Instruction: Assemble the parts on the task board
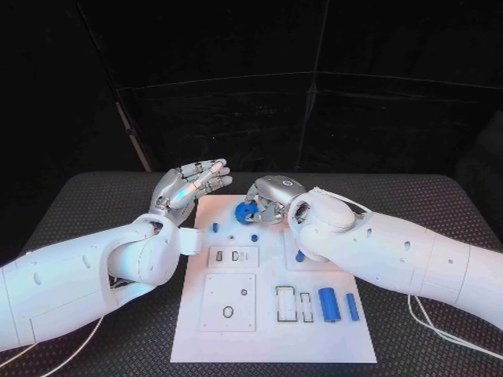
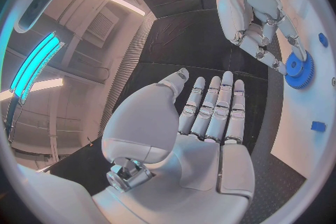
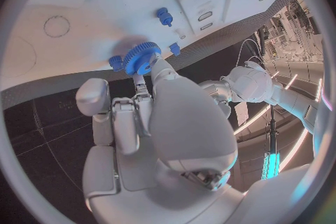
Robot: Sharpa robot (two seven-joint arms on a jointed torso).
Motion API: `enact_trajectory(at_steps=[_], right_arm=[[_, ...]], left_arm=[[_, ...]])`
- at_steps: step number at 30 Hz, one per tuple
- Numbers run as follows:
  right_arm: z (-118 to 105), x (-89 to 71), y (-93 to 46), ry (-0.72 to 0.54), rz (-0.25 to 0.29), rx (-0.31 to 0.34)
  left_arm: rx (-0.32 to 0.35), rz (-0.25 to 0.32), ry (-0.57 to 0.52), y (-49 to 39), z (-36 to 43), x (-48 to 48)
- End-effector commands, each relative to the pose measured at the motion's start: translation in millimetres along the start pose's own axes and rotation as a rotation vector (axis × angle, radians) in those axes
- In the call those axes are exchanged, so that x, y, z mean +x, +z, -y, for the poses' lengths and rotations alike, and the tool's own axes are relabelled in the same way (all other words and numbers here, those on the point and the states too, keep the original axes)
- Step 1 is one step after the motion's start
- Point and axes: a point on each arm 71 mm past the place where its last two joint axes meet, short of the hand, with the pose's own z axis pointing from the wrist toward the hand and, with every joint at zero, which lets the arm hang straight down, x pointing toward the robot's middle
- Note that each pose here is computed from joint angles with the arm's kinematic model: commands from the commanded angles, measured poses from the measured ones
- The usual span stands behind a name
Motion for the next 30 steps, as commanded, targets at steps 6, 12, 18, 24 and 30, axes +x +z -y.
enact_trajectory(at_steps=[6,12,18,24,30], right_arm=[[1.0,4.3,1.9,-0.043,-0.032,0.019],[3.7,5.4,2.3,-0.054,-0.039,0.035],[3.7,5.6,2.4,-0.056,-0.038,0.038],[1.9,5.7,2.7,-0.055,-0.037,0.033],[1.8,3.9,2.4,-0.045,-0.013,0.031]], left_arm=[[0.014,-0.013,-0.009,0.7,2.5,1.9],[0.013,-0.013,-0.009,0.9,2.6,1.9],[0.012,-0.013,-0.009,1.1,2.4,1.9],[0.010,-0.013,-0.009,1.3,2.1,1.6],[0.008,-0.014,-0.010,1.4,2.0,1.7]])
